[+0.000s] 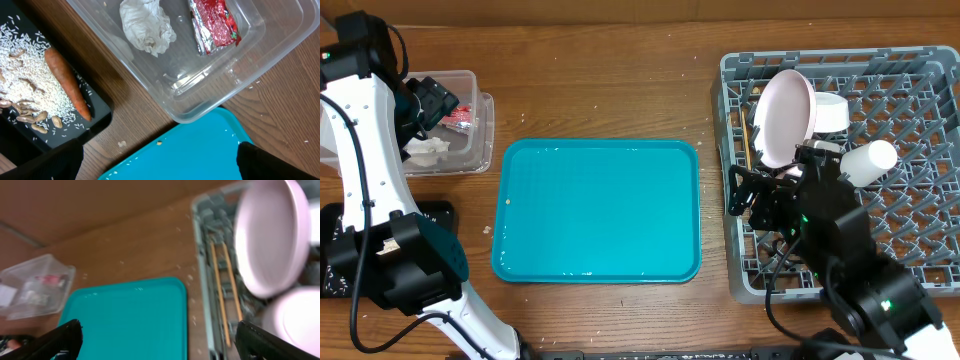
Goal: Sort waste into correct bins and load items into the dishwasher
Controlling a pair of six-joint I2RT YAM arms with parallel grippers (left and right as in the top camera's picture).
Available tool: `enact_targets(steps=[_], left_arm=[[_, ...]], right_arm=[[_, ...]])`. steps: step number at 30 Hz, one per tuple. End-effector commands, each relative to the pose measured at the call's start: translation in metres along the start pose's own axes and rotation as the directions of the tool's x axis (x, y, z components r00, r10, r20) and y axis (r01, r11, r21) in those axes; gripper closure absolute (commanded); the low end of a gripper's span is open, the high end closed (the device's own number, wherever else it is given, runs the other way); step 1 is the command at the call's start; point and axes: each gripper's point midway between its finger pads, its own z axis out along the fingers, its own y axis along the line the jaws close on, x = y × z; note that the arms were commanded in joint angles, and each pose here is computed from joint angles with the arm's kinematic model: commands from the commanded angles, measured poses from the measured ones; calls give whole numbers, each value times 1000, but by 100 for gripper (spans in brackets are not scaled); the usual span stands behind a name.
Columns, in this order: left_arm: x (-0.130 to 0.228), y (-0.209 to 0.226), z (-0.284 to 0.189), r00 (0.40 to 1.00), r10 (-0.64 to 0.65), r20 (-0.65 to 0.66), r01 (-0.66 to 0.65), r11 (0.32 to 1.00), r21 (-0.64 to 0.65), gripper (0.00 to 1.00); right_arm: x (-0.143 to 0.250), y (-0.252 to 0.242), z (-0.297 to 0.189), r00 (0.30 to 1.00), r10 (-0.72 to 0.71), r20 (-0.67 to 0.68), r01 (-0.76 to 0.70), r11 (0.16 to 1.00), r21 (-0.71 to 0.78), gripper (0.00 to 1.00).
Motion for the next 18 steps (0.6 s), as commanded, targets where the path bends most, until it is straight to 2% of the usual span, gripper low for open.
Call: enact_targets(steps=[1,8,18], left_arm=[[-2,1,-8,1000,-11,23,11,1000,6,0],[-2,0,-8,1000,-9,23,9,1000,7,0],[-2,0,-8,1000,-9,23,9,1000,7,0]], right_arm=[[1,5,-6,986,-148,71,155,983,-102,0],[10,-4,-14,959,-84,271,157,953,-259,0],[28,-39,-24,892,-44,449,170,954,-245,0]])
